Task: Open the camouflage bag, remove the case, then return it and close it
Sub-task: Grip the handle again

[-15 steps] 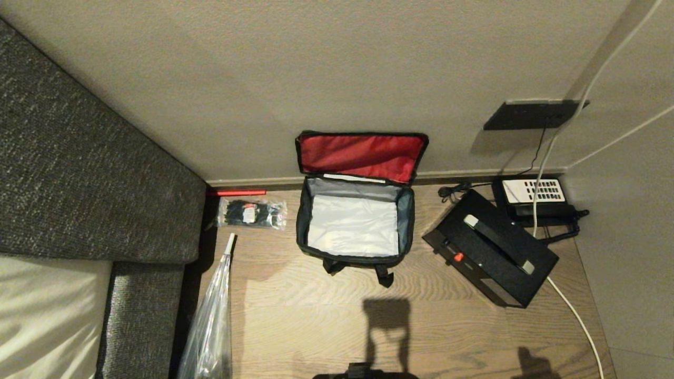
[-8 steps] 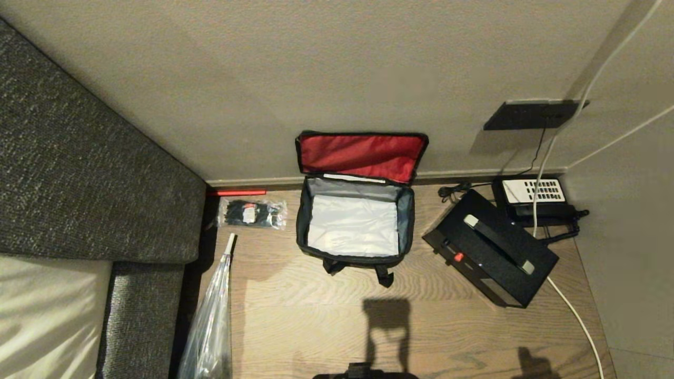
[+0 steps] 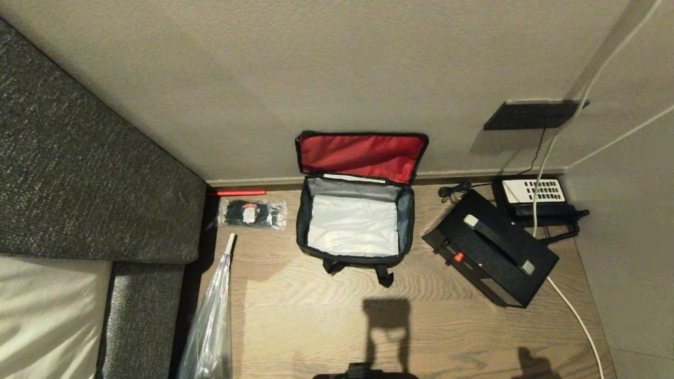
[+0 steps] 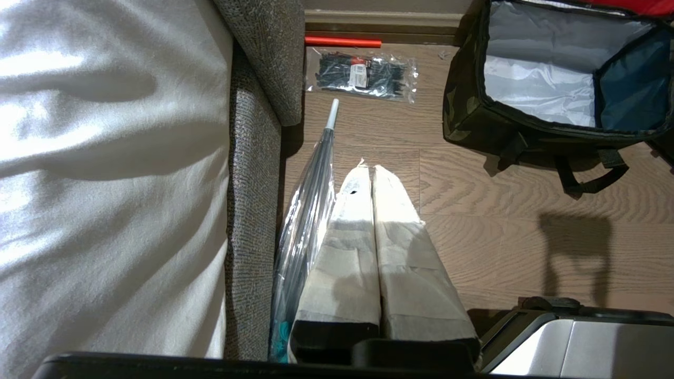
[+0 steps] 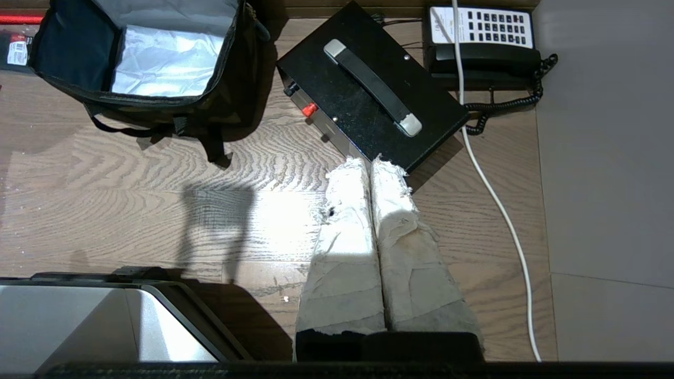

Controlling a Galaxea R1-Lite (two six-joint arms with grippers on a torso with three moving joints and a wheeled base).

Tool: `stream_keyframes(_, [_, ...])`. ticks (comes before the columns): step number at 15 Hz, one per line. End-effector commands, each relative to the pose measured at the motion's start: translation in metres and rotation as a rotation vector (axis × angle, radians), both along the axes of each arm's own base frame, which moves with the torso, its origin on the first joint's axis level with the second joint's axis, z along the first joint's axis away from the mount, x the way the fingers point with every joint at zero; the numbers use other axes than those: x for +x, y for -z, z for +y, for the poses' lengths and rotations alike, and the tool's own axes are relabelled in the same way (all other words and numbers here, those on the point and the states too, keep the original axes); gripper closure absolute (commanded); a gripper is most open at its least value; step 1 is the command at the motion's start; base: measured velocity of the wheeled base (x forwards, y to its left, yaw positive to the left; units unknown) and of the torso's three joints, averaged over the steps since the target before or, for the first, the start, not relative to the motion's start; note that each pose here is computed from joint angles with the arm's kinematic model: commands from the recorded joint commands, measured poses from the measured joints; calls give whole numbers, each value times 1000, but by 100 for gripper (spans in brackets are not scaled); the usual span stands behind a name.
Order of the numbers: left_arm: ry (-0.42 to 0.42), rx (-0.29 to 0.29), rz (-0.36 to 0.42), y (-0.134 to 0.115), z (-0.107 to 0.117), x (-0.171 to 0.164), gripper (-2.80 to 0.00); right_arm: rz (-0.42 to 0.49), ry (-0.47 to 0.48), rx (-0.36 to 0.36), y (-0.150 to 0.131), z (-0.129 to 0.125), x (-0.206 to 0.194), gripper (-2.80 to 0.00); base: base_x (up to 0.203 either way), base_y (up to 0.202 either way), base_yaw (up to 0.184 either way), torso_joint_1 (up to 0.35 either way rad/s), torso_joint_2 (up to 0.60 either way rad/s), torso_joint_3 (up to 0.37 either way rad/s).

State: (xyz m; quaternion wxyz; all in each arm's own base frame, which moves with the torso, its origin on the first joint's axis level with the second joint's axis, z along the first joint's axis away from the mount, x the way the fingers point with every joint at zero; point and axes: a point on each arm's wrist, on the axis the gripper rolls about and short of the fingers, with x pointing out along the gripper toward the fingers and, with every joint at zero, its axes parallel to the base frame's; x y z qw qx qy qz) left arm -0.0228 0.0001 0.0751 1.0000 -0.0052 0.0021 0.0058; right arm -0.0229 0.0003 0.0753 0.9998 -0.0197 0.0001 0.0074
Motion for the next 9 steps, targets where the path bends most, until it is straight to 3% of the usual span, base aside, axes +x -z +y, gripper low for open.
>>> stream_keyframes(1, [-1, 0, 2, 1, 0, 0, 0, -5, -1, -2, 0, 0, 0, 0, 0, 0, 0, 0, 0, 0])
stream_keyframes(9, [-1, 1, 2, 1, 0, 0, 0, -4, -1, -1, 0, 0, 0, 0, 0, 0, 0, 0, 0, 0])
